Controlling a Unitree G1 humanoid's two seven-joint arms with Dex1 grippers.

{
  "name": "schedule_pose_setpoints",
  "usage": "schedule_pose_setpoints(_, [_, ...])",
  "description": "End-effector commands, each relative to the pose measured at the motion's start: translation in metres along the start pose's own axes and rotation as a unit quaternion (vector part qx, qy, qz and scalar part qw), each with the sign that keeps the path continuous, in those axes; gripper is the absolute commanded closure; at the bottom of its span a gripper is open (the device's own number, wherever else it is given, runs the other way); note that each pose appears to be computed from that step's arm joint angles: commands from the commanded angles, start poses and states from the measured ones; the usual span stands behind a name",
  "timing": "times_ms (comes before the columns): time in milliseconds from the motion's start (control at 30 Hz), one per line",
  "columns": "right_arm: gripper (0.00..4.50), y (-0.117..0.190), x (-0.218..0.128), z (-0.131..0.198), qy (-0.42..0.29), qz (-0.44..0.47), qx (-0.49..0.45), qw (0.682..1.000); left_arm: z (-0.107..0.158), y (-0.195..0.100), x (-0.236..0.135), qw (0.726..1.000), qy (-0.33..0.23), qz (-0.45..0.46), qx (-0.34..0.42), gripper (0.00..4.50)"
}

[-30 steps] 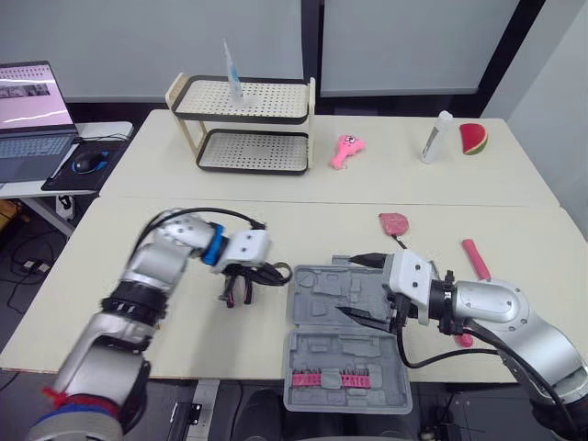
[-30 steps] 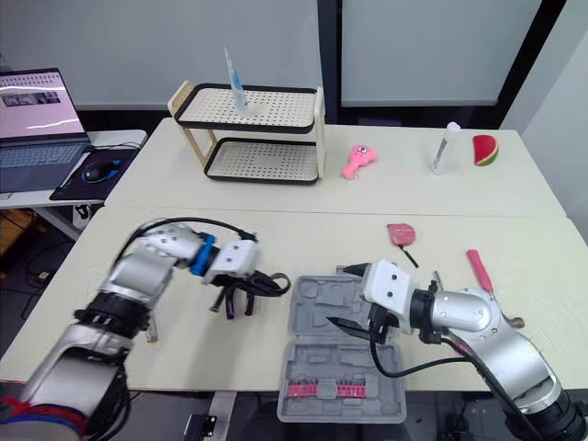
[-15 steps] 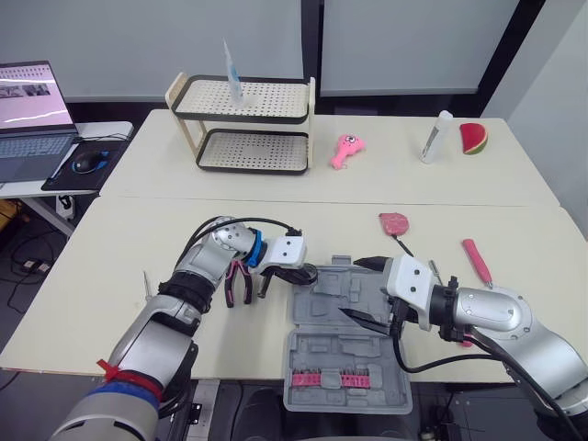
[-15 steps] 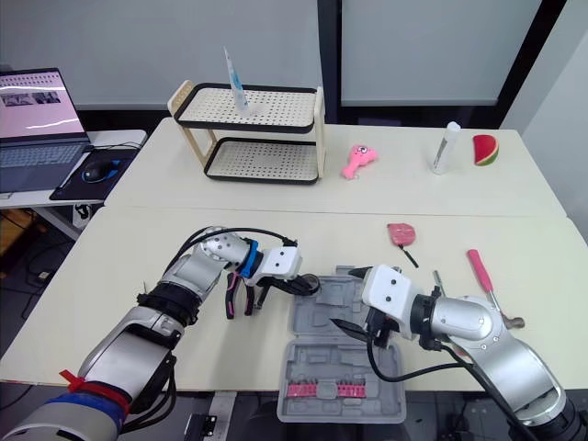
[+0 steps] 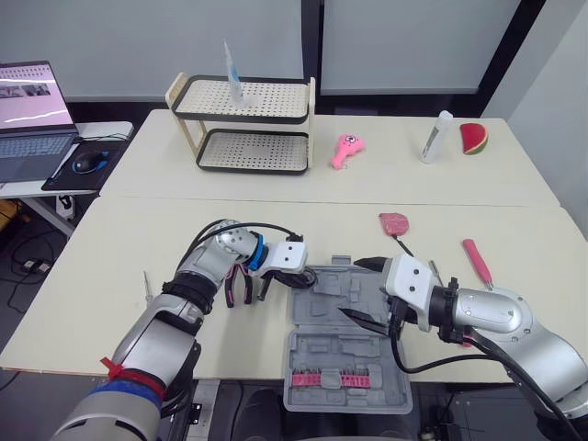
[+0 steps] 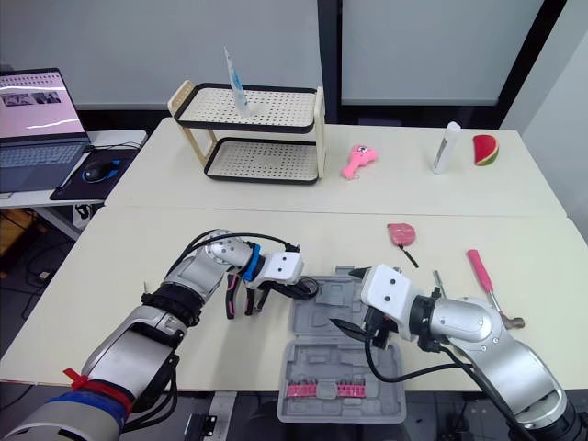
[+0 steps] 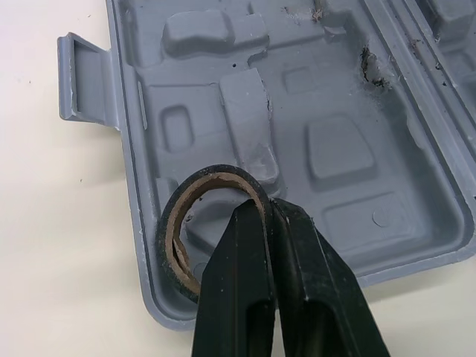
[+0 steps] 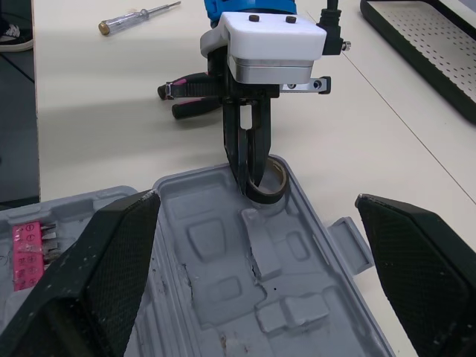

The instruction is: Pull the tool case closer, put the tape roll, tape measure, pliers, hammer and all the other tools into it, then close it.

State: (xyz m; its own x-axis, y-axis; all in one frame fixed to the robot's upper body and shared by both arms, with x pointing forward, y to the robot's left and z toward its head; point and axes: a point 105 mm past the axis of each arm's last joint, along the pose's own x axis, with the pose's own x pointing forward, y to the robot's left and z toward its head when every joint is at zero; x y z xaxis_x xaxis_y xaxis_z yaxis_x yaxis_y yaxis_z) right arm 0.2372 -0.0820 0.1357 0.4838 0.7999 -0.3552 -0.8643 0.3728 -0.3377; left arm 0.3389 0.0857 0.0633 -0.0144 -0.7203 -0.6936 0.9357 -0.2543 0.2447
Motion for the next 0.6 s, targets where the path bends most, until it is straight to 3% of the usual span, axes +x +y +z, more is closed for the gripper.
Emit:
schedule_pose_setpoints(33, [0.00,-0.0022,-0.0037,0.0116,-0.020,-0.007,-0.019,1.000,0.0014,0.0020,0.0020,1.000,0.006,-0.001,0.011,4.49])
schedule_pose_setpoints(167, [0.00,-0.0023,-0.0039,0.0109,-0.019,-0.007,-0.018,1.000,0.0004,0.0023,0.0025,1.000,0.007,0.000,0.010,4.49])
schedule_pose_setpoints(333, [0.00,-0.0025,-0.0035,0.0105,-0.019,-0.006,-0.018,1.000,0.0010,0.0033,0.0023,1.000,0.004,0.000,0.010,3.16])
schedule_pose_setpoints(600, [0.00,-0.0037,-0.0017,0.0105,-0.021,-0.004,-0.020,1.000,0.0051,0.0059,-0.0043,1.000,0.000,0.003,0.017,3.16])
